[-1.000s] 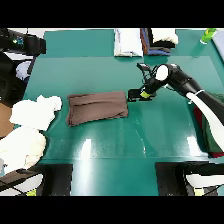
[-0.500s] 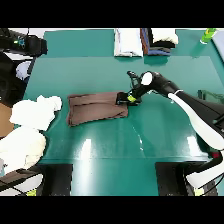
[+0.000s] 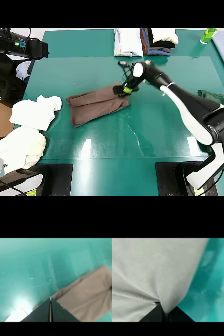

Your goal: Fold the shirts.

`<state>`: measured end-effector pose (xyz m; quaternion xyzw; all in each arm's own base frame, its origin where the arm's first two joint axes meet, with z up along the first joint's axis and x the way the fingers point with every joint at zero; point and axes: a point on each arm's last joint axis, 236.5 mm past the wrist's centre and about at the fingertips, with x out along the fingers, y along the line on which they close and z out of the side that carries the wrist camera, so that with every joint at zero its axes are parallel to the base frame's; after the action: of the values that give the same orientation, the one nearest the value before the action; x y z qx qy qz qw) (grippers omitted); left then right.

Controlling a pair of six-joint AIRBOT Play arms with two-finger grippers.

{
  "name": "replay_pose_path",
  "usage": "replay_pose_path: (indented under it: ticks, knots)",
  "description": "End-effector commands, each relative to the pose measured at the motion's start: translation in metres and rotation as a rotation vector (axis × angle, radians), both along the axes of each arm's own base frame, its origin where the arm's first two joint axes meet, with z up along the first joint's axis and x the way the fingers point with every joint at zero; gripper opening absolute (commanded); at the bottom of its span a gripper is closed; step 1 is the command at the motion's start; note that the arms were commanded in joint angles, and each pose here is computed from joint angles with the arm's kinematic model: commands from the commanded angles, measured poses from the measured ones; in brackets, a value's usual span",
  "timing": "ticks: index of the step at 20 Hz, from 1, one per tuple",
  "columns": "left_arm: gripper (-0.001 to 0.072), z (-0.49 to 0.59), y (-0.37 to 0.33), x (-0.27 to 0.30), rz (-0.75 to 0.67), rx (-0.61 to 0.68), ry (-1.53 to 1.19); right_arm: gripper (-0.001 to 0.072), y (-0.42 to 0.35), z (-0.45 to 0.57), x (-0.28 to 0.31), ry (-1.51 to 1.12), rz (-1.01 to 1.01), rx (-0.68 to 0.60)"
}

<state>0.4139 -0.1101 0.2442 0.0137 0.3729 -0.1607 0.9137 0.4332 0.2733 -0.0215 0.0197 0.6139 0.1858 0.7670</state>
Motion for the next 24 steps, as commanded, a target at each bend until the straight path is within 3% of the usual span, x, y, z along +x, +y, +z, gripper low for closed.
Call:
replay_pose_path:
  ticks: [1,6,13,17,24]
  knots:
    - [0.0025,-0.001,-0.031,-0.010,-0.084,0.008,-0.001,0.0020,-0.083,0.053,0.034,-0.109,-0.075,-0.171]
    - [0.0025,0.004,-0.091,-0.031,-0.240,0.012,-0.032,0.0020,-0.265,0.121,0.041,-0.157,-0.409,-0.263]
    - [0.0025,0.007,-0.098,-0.031,-0.247,-0.005,-0.046,0.0020,-0.482,0.168,-0.024,-0.187,-0.883,-0.299]
    - [0.0025,0.007,-0.099,-0.032,-0.246,-0.007,-0.045,0.0020,-0.532,0.167,-0.060,-0.150,-1.015,-0.313]
    - [0.0026,0.007,-0.099,-0.032,-0.232,-0.021,-0.036,0.0019,-0.530,0.215,-0.063,-0.306,-1.040,-0.298]
